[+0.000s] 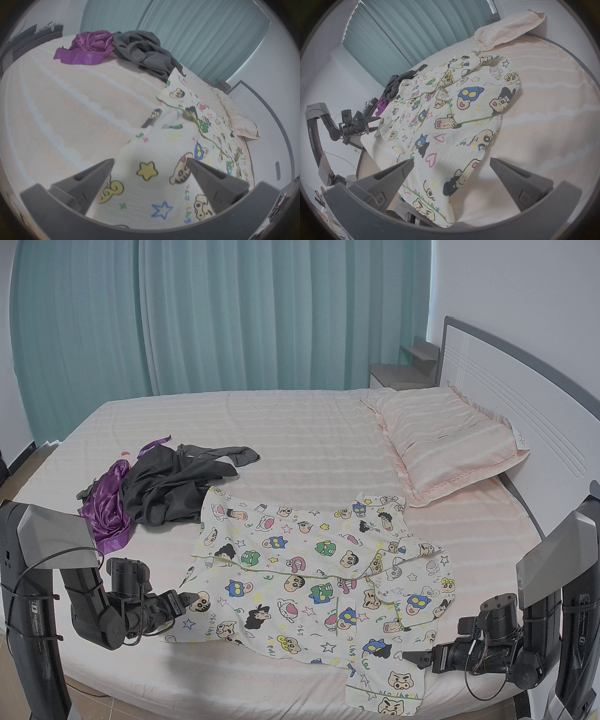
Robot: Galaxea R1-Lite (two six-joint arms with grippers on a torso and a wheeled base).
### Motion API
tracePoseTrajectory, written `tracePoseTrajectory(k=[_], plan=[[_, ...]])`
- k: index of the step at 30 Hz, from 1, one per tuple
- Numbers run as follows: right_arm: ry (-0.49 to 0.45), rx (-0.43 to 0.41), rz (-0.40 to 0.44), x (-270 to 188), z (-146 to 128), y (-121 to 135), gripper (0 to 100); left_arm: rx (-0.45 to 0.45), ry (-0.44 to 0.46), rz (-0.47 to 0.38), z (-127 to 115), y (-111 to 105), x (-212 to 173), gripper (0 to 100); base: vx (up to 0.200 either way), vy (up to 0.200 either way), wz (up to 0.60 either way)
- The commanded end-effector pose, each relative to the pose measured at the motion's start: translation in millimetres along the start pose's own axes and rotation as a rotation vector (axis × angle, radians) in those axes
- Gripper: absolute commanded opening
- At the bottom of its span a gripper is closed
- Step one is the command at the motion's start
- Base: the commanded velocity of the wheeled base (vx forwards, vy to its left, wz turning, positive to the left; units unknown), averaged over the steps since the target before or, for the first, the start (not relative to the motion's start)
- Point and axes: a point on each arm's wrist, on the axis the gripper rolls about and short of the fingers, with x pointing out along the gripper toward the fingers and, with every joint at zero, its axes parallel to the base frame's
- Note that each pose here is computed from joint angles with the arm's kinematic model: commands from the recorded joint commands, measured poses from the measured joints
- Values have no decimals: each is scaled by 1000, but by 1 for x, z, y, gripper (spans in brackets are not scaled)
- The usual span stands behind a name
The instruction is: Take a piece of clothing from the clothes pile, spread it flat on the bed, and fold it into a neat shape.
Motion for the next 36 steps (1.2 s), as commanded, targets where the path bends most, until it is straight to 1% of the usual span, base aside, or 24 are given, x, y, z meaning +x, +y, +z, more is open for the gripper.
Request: tracePoseTrajectory(k=[1, 9, 12, 16, 20, 21, 23, 24, 26, 27, 30, 33, 36], plan=[[-9, -3, 4, 1, 1, 0, 100, 9, -24, 11, 0, -3, 7, 0, 0, 0, 0], [-9, -2, 3, 1, 1, 0, 100, 8, -46, 57, 0, -1, 2, 0, 0, 0, 0], [-10, -1, 2, 1, 1, 0, 100, 11, -51, 53, 1, -3, -3, 0, 0, 0, 0], [-10, 0, 2, 1, 1, -1, 100, 39, -41, 22, -5, -16, -8, 0, 0, 0, 0], [-10, -1, 2, 1, 1, 0, 100, 88, -4, -15, -19, -32, -11, 0, 0, 0, 0], [-10, -1, 2, 1, 1, 0, 100, 115, 14, -38, -28, -40, -13, 0, 0, 0, 0], [-10, -1, 2, 1, 1, 0, 100, 118, 16, -41, -29, -41, -13, 0, 0, 0, 0], [-10, 0, 2, 1, 1, -1, 100, 147, 38, -62, -40, -47, -15, 0, 0, 0, 0], [-10, 0, 2, 1, 1, -1, 100, 176, 55, -89, -50, -55, -17, 0, 0, 0, 0], [-10, 0, 2, 1, 1, -1, 100, 176, 55, -89, -50, -55, -17, 0, 0, 0, 0], [-8, -1, 2, 0, 1, 0, 100, 213, 61, -87, -60, -62, -17, 0, 0, 0, 0], [-8, -1, 2, 0, 1, 0, 100, 265, 75, -69, -69, -63, -15, 0, 0, 0, 0], [-8, -1, 2, 0, 1, 0, 100, 289, 91, -57, -76, -63, -14, 0, 0, 0, 0]])
